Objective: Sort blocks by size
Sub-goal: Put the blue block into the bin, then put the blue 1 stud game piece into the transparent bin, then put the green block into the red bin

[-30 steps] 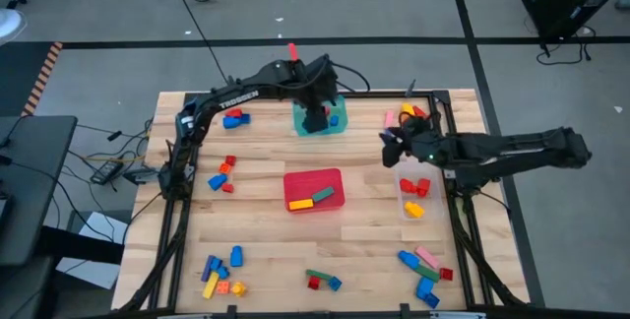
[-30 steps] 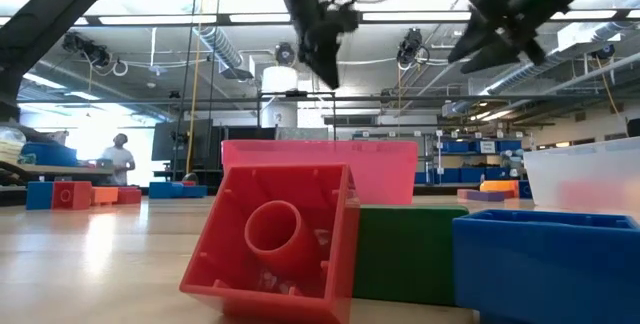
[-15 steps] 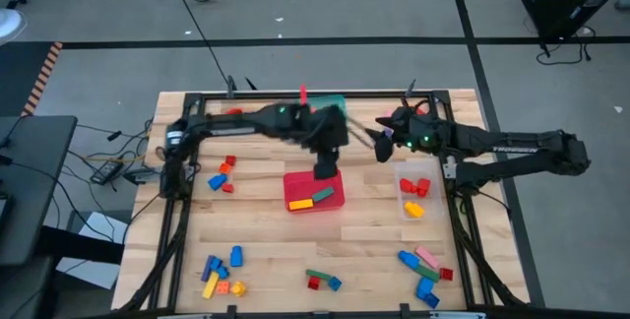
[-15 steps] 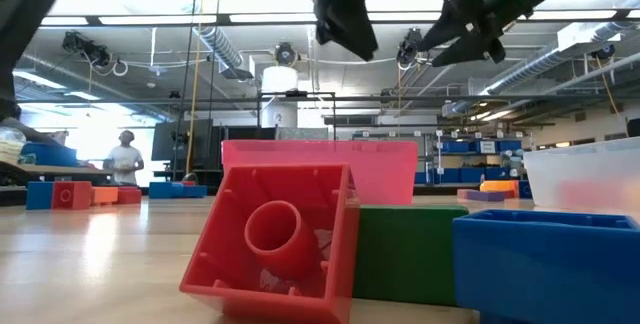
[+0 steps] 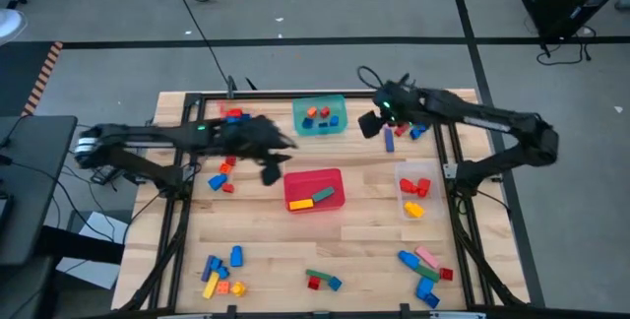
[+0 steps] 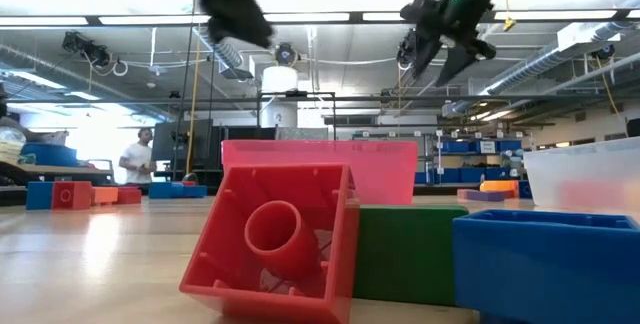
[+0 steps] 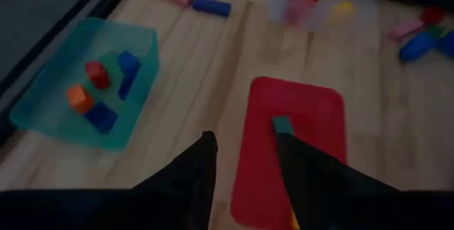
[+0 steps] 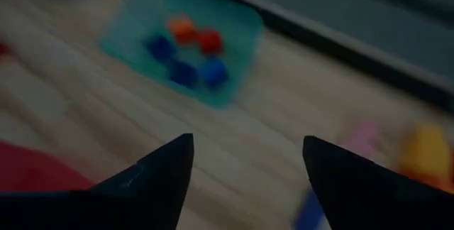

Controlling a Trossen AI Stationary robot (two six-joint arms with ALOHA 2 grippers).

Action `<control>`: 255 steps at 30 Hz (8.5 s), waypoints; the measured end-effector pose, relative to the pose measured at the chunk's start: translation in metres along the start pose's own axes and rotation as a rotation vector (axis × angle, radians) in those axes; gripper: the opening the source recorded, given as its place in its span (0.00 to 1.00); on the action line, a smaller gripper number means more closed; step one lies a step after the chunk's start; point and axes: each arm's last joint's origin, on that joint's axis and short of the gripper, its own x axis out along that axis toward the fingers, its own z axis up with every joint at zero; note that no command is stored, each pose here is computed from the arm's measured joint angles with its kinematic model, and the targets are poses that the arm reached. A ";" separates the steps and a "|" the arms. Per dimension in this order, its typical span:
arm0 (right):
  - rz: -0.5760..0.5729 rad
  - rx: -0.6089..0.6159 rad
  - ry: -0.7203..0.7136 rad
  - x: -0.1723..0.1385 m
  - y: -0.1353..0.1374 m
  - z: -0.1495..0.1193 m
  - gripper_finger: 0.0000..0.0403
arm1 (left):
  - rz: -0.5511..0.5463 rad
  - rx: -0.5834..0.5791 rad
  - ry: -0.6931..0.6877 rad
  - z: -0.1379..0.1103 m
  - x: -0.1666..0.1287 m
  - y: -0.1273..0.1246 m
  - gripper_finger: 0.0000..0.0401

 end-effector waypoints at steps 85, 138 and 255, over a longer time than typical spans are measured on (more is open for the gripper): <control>0.250 -0.427 0.081 0.000 0.141 -0.003 0.30 | -0.119 -0.110 -0.274 -0.068 -0.093 0.019 0.40; 0.215 -0.486 0.186 -0.125 0.161 -0.143 0.43 | -0.109 -0.033 -0.276 -0.069 -0.093 0.019 0.39; -0.092 0.268 0.514 -0.010 -0.002 -0.223 0.61 | -0.088 -0.139 -0.210 -0.066 -0.075 0.016 0.39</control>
